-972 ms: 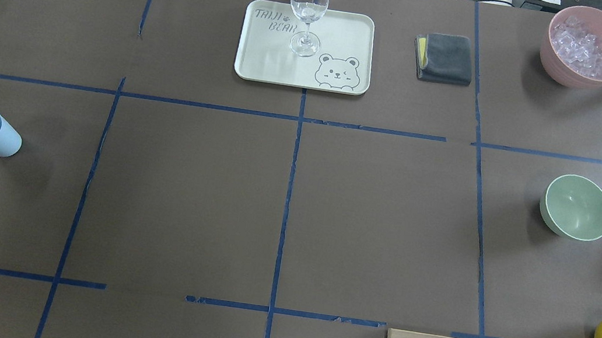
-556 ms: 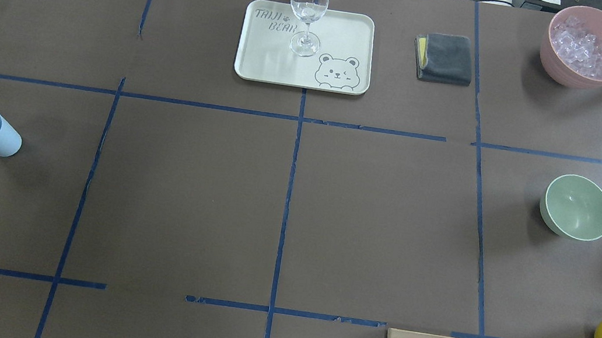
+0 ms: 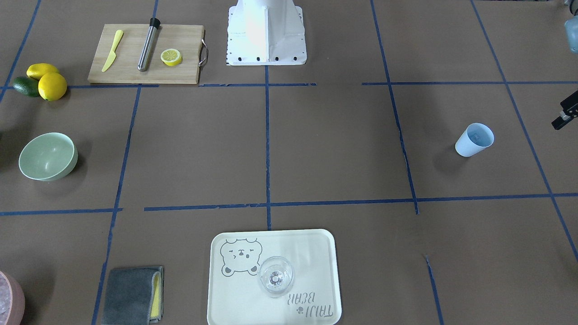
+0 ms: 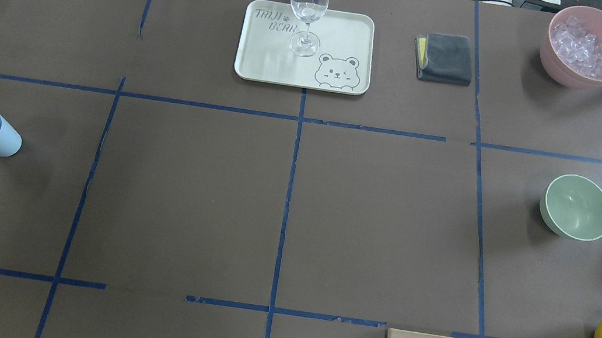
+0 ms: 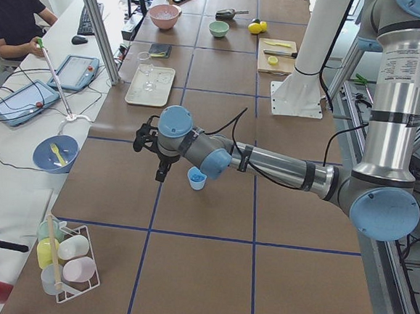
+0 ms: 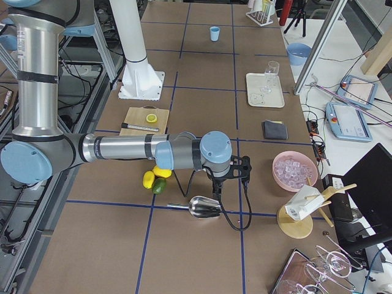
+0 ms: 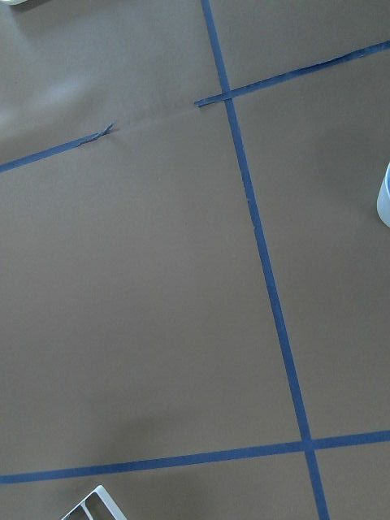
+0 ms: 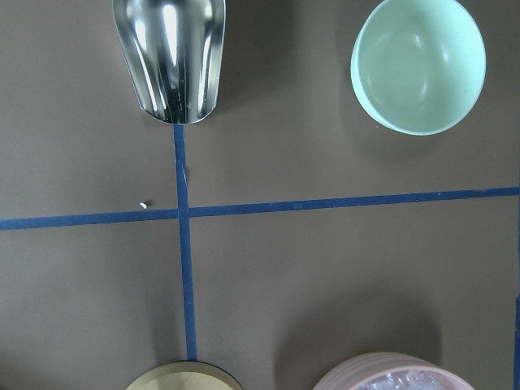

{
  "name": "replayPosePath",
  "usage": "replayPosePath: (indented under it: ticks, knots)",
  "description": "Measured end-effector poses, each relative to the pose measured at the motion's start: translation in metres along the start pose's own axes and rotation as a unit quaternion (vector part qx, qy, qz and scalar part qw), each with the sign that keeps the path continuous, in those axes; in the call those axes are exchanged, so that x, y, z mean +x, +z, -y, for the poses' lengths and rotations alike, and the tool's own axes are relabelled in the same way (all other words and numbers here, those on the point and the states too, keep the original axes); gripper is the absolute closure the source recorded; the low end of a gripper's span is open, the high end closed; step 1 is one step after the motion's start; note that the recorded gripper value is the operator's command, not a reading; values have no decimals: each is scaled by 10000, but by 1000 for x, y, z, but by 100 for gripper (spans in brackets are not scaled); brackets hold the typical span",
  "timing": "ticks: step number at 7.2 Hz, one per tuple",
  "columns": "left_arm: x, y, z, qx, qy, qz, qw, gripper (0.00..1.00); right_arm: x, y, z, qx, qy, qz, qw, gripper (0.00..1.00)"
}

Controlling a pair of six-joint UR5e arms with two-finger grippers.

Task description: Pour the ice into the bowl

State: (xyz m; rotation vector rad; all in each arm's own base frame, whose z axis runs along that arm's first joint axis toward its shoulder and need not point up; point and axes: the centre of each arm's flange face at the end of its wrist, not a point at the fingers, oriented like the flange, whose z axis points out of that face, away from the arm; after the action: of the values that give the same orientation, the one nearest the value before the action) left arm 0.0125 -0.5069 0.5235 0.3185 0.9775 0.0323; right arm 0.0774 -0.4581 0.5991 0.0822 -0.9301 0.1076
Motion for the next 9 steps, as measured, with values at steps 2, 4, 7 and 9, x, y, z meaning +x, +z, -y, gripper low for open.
replayPosePath:
  ticks: [2, 4, 7, 9]
  knots:
    - [5, -13, -36, 551, -157, 97, 9983, 0, 1, 1, -1, -17, 68, 36, 10000, 0]
    - [15, 0, -87, 1052, 187, 242, 9940, 0, 1, 1, -1, -11, 134, 41, 9999, 0]
    - [75, 39, -128, 1035, 43, 173, 9945, 0, 1, 1, -3, -12, 158, 43, 9999, 0]
    - [93, 57, -152, 1143, 49, 509, 9921, 0, 2, 5, -4, -61, 216, 36, 9997, 0]
